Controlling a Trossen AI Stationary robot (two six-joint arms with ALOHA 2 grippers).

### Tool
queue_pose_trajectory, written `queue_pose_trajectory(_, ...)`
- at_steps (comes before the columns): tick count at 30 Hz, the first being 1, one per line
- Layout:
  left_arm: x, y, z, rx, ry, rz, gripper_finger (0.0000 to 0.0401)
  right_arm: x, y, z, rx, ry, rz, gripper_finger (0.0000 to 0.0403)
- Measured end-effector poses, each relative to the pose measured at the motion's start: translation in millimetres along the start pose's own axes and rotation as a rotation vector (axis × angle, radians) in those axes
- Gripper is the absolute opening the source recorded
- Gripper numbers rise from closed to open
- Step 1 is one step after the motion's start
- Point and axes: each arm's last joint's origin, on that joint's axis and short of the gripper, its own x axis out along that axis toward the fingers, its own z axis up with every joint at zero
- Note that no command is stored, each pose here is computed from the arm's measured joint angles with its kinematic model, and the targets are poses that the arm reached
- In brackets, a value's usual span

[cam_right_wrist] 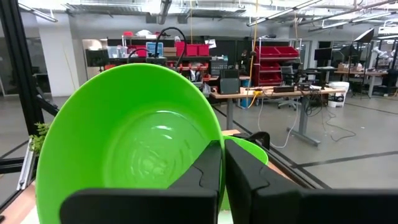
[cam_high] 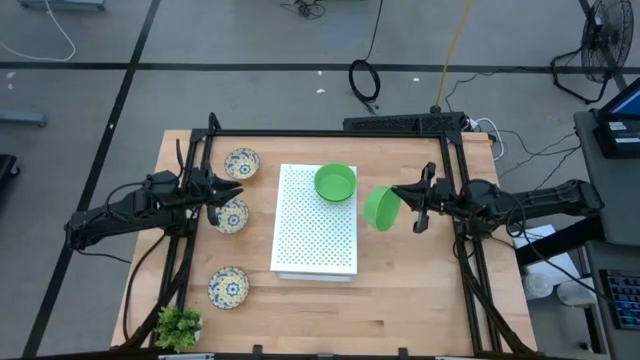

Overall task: Pick & Place Mini bowls
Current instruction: Stack the green bowl on the green bowl on the shelf

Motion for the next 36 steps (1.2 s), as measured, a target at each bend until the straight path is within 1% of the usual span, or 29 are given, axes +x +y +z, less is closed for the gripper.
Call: queue_pose_trajectory(36,0.0,0.0,0.0,0.0,0.0,0.0,0.0088,0.0,0.0,-0.7,-0.01,0.007,0.0,0.0004)
